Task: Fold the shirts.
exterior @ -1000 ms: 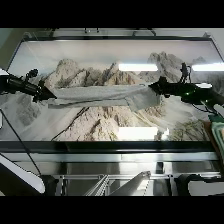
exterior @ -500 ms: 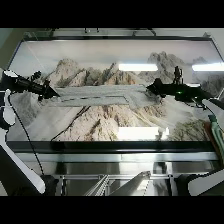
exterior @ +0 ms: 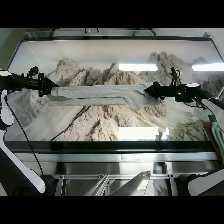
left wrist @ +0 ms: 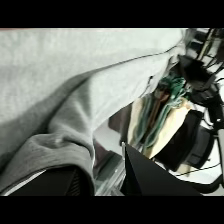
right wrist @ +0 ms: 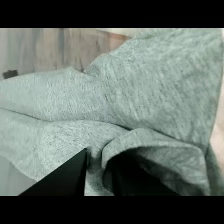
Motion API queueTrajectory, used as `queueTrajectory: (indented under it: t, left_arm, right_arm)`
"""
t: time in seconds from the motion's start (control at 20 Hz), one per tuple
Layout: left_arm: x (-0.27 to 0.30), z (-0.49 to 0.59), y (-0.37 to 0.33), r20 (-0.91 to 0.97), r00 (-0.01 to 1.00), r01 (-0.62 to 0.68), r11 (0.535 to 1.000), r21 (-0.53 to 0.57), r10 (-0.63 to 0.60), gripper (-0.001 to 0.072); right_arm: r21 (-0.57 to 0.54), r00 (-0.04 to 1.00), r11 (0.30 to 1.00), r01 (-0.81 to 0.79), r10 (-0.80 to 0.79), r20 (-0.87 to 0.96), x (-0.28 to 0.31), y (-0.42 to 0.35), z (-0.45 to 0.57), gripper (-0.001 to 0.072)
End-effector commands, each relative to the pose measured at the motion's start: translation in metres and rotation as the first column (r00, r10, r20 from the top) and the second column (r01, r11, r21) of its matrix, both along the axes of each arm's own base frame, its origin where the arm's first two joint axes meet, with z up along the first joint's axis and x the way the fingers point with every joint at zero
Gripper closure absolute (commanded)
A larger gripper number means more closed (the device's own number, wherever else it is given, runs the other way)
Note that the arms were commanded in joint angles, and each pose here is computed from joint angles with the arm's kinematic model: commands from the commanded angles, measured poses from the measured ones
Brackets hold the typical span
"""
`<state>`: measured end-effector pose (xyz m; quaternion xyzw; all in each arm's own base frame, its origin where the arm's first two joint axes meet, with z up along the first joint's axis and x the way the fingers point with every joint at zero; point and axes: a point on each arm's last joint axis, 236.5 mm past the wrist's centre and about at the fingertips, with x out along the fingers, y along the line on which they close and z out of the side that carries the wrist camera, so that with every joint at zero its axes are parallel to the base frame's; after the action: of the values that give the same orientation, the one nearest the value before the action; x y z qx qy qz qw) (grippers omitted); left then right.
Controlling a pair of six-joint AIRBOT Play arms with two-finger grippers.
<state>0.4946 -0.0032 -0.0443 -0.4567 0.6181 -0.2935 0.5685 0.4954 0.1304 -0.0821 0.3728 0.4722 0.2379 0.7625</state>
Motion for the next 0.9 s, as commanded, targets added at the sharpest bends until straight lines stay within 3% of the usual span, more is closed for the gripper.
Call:
queueTrajectory:
  t: [0.0, 0.1, 0.3, 0.55, 0.6, 0.65, 0.7, 0.85]
  left_arm:
    - [-0.015, 0.017, -0.003, -0.053, 0.998, 0.036, 0.997, -0.075, -0.040, 0.0456]
    - [-0.013, 0.014, 0.005, -0.060, 0.998, 0.010, 0.998, -0.062, -0.013, 0.0457]
    - [-0.033, -0.034, 0.047, -0.213, 0.976, -0.009, 0.985, 0.171, 0.046, 0.0457]
    - [-0.047, -0.036, 0.101, -0.230, 0.962, -0.075, 0.953, 0.292, 0.146, 0.0457]
    - [-0.044, -0.028, 0.117, -0.199, 0.960, -0.123, 0.937, 0.328, 0.196, 0.0457]
    - [-0.038, -0.016, 0.130, -0.147, 0.960, -0.176, 0.921, 0.348, 0.239, 0.0457]
    - [-0.030, 0.001, 0.138, -0.083, 0.959, -0.225, 0.905, 0.361, 0.271, 0.0457]
    - [-0.004, 0.059, 0.118, 0.124, 0.964, -0.264, 0.912, 0.313, 0.237, 0.0457]
  right_arm:
    - [-0.003, 0.999, 0.999, -0.033, 0.033, -0.004, -0.006, 0.003, 0.004, 0.0403]
    - [-0.012, 0.999, 0.999, -0.033, 0.033, 0.013, -0.006, -0.001, 0.012, 0.0403]
    - [-0.010, 0.999, 1.000, -0.020, 0.020, 0.037, -0.003, -0.007, 0.027, 0.0403]
    - [-0.012, 0.999, 0.999, -0.035, 0.036, 0.018, -0.013, -0.024, 0.035, 0.0389]
    - [-0.032, 1.000, 0.999, -0.023, 0.022, -0.004, -0.016, -0.037, 0.033, 0.0304]
    - [-0.061, 1.000, 0.998, -0.006, 0.004, -0.029, -0.019, -0.051, 0.029, 0.0136]
    - [-0.080, 0.998, 0.997, 0.009, -0.014, -0.058, -0.022, -0.060, 0.025, 0.0033]
    - [-0.107, 0.994, 0.994, 0.024, -0.036, -0.106, -0.024, -0.062, 0.009, 0.0024]
